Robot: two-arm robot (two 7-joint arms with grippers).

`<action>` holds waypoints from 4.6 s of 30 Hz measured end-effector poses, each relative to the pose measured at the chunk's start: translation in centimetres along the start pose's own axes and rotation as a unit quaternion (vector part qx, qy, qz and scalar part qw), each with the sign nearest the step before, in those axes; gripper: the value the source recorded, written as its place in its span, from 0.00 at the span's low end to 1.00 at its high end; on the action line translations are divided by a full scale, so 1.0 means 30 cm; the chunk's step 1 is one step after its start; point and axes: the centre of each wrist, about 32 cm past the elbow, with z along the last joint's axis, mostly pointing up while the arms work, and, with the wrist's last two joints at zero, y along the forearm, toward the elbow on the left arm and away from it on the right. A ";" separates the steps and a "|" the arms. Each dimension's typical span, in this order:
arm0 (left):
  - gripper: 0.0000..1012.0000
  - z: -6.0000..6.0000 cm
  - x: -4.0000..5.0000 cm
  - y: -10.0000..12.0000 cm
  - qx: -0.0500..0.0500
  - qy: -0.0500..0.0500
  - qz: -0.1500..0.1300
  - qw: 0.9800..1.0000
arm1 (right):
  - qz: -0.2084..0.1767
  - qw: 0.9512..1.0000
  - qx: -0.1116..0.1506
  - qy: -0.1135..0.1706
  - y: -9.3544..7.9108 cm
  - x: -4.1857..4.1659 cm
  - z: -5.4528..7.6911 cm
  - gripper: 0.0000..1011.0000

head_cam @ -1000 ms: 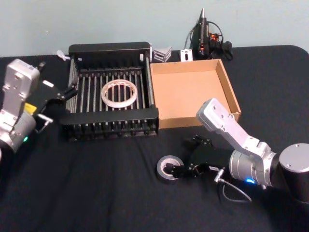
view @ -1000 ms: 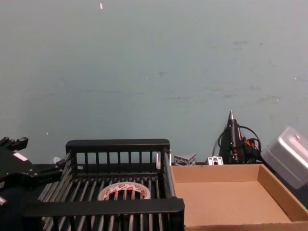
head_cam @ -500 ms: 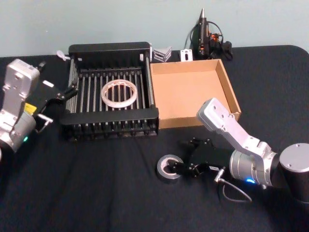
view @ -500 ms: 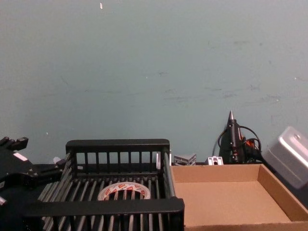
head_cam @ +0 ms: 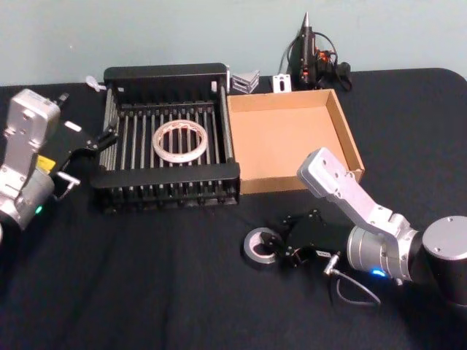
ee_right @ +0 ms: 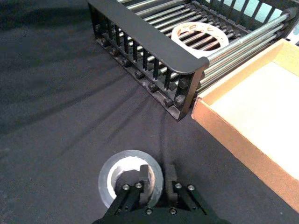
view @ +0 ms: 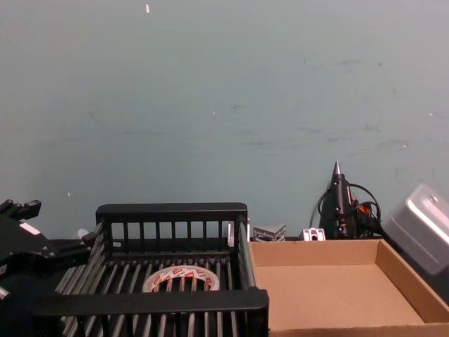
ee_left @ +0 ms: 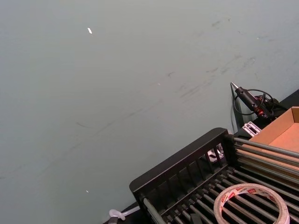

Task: Pick up the white tape and place it into the black box , Pick up the silver tape and place it into the brown box.

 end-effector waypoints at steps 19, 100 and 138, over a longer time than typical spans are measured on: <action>0.99 0.000 0.000 0.000 0.000 0.000 0.000 1.000 | 0.010 1.000 0.016 -0.001 -0.018 0.007 0.005 0.15; 0.99 0.000 0.000 0.000 0.000 0.000 0.000 1.000 | -0.245 0.964 0.020 0.100 0.306 0.364 0.209 0.43; 0.99 0.000 0.000 0.000 0.000 0.000 0.000 1.000 | -0.234 0.962 0.115 0.075 0.190 0.318 0.198 0.99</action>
